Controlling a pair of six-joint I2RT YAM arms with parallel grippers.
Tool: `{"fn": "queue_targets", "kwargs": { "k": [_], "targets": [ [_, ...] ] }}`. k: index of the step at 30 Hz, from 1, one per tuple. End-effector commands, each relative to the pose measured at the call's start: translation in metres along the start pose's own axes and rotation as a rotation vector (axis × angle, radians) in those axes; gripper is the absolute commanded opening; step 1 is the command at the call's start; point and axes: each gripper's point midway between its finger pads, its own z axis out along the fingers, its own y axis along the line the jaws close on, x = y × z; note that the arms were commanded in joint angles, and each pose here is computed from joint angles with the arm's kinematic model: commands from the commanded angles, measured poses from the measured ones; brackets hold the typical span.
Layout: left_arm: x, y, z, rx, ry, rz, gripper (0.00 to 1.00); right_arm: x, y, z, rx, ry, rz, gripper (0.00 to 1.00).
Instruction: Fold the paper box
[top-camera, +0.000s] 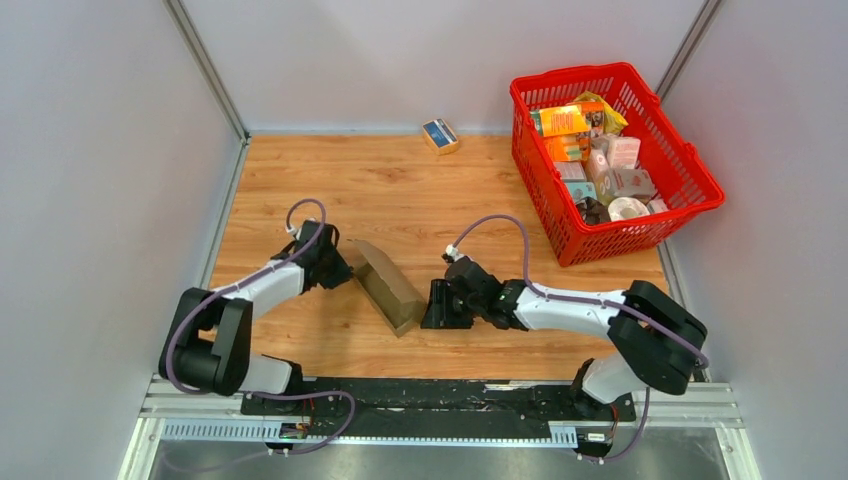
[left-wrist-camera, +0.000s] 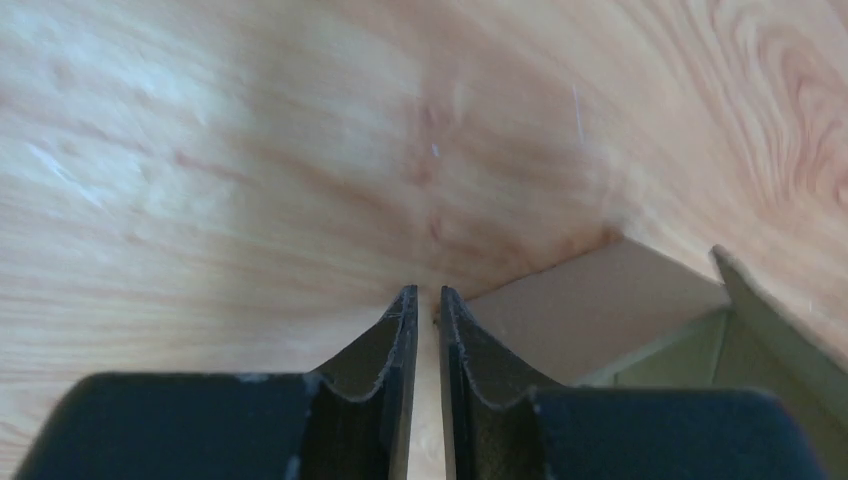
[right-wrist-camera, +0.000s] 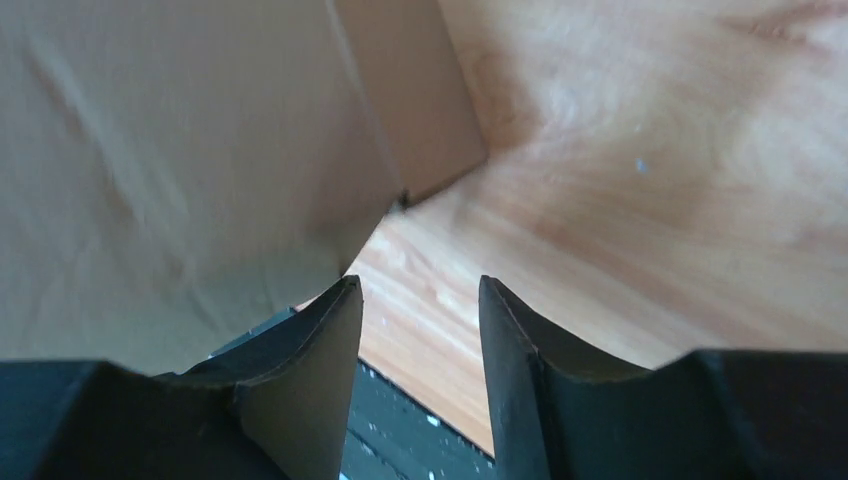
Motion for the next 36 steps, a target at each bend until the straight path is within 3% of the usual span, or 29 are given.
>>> {"fn": "queue_targets", "kwargs": {
  "k": [1,5,10,13,17,22,26,32,36],
  "targets": [
    [0.026,-0.018,-0.008,0.154,-0.019,-0.047,0.21,-0.053,0.027,0.007,-0.102,-0.102,0.069,0.5],
    [0.051,-0.019,-0.019,0.195,0.006,-0.039,0.22,-0.097,-0.026,0.005,0.033,-0.103,0.064,0.53],
    [0.059,0.003,-0.051,0.191,-0.027,-0.005,0.29,-0.115,-0.103,-0.028,0.273,-0.1,-0.047,0.67],
    [0.039,0.024,-0.084,0.129,-0.154,0.058,0.42,-0.11,-0.115,-0.049,0.346,-0.066,-0.18,0.7],
    [0.013,0.02,-0.122,0.127,-0.249,0.251,0.72,-0.093,-0.09,-0.058,0.225,-0.112,-0.314,0.73],
    [0.007,-0.005,-0.126,0.098,-0.171,0.457,0.73,-0.139,-0.051,-0.08,0.113,-0.425,-0.449,0.77],
    [0.003,-0.025,-0.127,0.04,-0.26,0.655,0.73,-0.163,-0.028,-0.081,0.061,-0.493,-0.532,0.76],
    [-0.018,-0.033,-0.113,-0.063,-0.331,0.754,0.72,-0.183,-0.011,-0.065,0.031,-0.516,-0.647,0.73],
    [-0.027,-0.05,-0.104,-0.034,-0.396,0.799,0.69,-0.191,-0.007,-0.059,0.028,-0.552,-0.656,0.7]
  ]
}}
